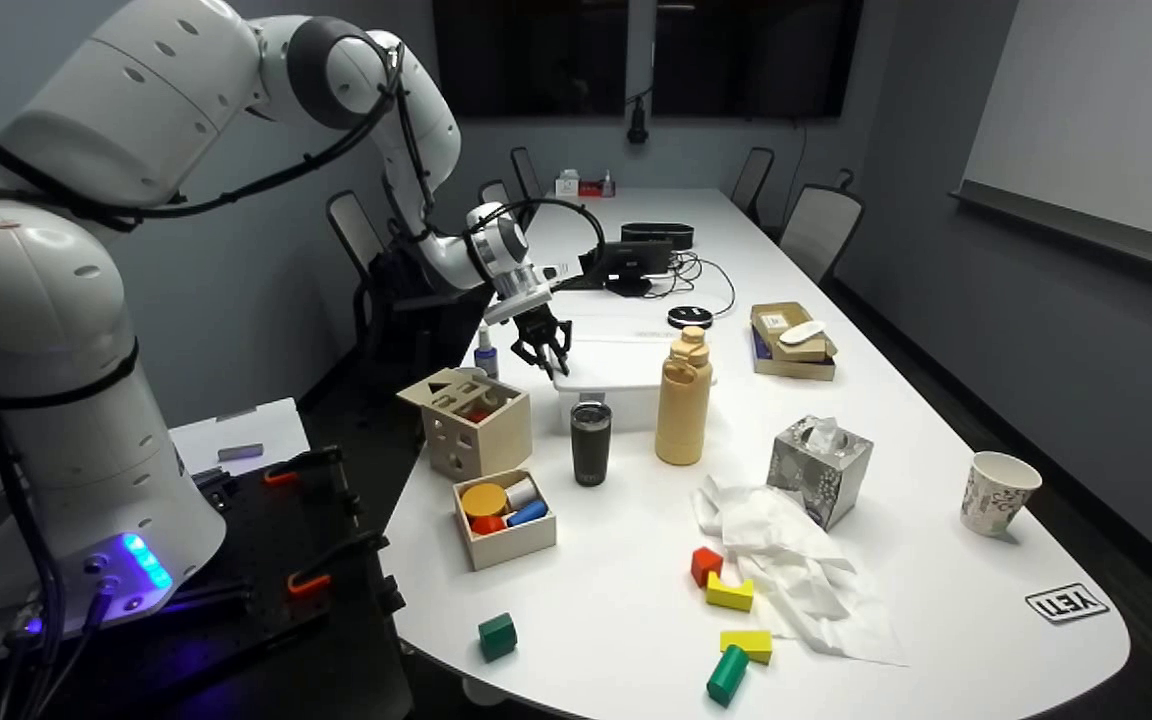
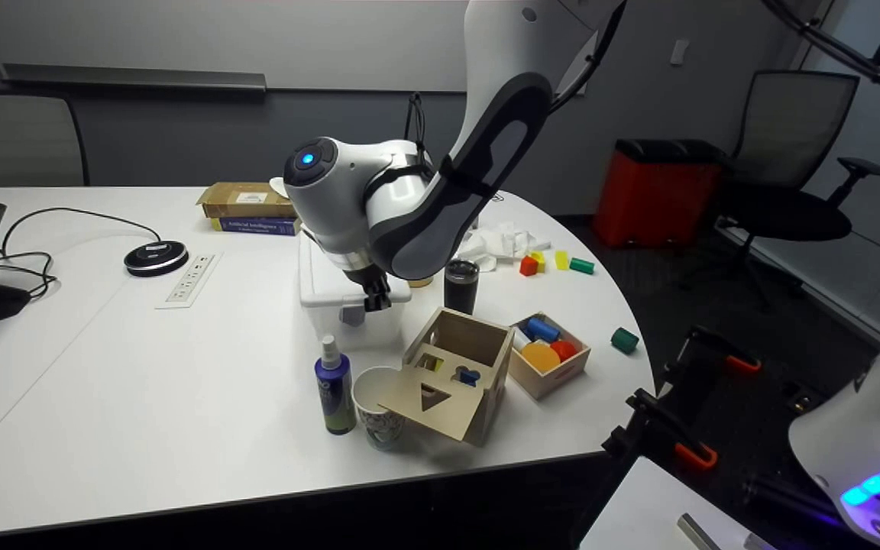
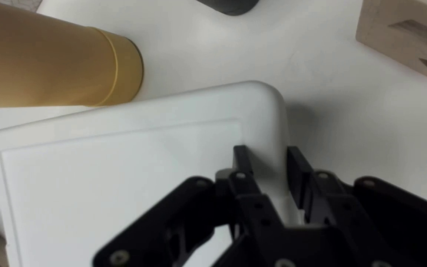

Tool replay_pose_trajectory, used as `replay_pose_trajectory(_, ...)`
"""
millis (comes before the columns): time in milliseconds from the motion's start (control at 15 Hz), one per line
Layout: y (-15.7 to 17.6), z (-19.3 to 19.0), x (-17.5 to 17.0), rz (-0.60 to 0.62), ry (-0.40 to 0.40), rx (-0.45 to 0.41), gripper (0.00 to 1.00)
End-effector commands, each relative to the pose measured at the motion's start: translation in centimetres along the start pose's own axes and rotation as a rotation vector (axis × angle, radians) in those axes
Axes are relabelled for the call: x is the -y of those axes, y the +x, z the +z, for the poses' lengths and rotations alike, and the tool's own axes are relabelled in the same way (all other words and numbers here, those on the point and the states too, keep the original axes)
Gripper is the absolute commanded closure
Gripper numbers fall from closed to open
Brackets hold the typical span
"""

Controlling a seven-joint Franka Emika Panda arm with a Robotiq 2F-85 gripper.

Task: Remove the white lid from the clear container.

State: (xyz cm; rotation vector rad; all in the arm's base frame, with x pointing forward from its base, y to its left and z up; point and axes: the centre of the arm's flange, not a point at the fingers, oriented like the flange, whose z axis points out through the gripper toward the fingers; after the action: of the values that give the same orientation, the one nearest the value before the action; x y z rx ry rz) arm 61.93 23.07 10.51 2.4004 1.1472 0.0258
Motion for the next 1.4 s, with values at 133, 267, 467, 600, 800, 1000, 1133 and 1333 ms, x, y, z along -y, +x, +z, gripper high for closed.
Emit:
replay_pose_trajectory(133, 0.3, -1.9, -1.1, -0.011, 0.018, 0.018, 0.93)
replay_pose_trajectory(267, 0.3, -2.1, -1.1, -0.015, 0.027, 0.032, 0.93)
replay_pose_trajectory(467, 0.3, -2.5, -1.1, -0.04, 0.048, 0.06, 0.93)
replay_pose_trajectory(600, 0.4, -3.1, -1.0, -0.059, 0.068, 0.084, 0.93)
replay_pose_trajectory(800, 0.6, -4.3, -1.0, -0.081, 0.099, 0.122, 0.93)
replay_pose_trajectory(1000, 0.8, -5.3, -1.2, -0.099, 0.131, 0.158, 0.93)
replay_pose_trajectory(1133, 0.8, -5.7, -1.2, -0.111, 0.152, 0.182, 0.93)
replay_pose_trajectory(1333, 0.8, -6.0, -1.3, -0.136, 0.19, 0.214, 0.93)
